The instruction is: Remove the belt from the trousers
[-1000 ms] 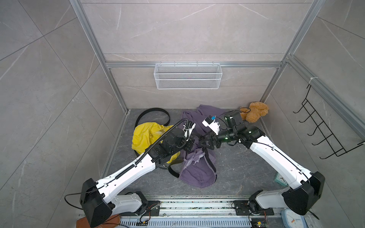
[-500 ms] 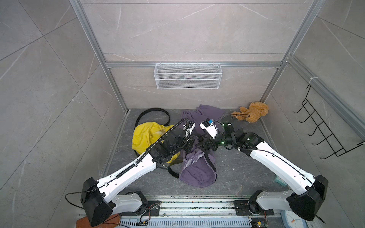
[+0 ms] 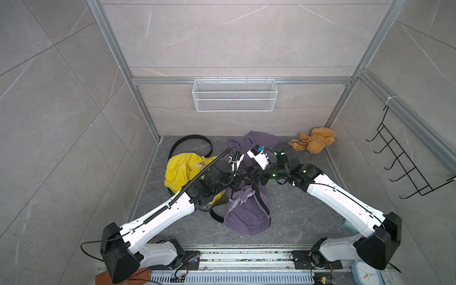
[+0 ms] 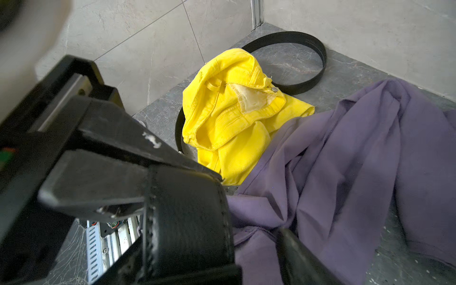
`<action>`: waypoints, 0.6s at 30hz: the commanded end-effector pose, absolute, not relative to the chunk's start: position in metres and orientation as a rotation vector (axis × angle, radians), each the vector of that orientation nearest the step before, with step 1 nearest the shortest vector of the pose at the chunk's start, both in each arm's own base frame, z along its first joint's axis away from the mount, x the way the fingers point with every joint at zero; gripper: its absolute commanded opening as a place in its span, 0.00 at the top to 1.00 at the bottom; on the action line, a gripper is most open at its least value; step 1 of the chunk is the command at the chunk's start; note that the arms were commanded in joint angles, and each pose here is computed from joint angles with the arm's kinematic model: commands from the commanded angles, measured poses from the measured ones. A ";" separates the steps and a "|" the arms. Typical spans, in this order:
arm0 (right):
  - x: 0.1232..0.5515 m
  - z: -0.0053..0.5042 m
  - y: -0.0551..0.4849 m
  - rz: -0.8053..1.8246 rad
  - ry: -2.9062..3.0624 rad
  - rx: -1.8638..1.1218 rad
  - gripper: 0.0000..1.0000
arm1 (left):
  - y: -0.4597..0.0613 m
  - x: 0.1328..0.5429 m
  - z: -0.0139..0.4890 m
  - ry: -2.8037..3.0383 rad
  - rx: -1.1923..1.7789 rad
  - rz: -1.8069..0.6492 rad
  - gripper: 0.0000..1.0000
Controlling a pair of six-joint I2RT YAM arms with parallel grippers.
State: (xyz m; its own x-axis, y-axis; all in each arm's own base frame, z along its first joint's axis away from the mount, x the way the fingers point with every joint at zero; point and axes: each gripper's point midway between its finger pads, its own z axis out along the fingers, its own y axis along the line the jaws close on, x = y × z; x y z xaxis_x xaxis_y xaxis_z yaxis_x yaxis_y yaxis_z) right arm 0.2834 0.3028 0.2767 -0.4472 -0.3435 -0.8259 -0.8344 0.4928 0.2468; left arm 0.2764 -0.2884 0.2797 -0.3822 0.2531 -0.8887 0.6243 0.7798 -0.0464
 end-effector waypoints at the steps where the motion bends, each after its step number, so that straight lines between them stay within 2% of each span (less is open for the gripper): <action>1: 0.283 0.283 0.302 0.876 1.991 -0.953 0.29 | -0.286 0.277 0.327 1.854 0.565 -0.532 1.00; 10: 0.284 0.284 0.297 0.904 1.998 -0.941 0.50 | -0.278 0.277 0.323 1.863 0.546 -0.498 1.00; 14: 0.286 0.283 0.288 0.902 2.014 -0.921 0.67 | -0.268 0.278 0.320 1.868 0.518 -0.458 1.00; 18: 0.286 0.280 0.279 0.906 2.033 -0.907 0.74 | -0.259 0.278 0.321 1.863 0.492 -0.430 1.00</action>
State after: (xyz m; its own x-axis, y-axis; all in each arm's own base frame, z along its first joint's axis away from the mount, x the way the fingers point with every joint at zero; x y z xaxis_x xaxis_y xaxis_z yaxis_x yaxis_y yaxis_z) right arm 0.2780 0.3007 0.2868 -0.4492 -0.3121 -0.8371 -0.8517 0.4326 0.2957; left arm 0.2736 -0.2804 0.2779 -0.3737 0.2538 -0.8921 0.6016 0.7984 -0.0249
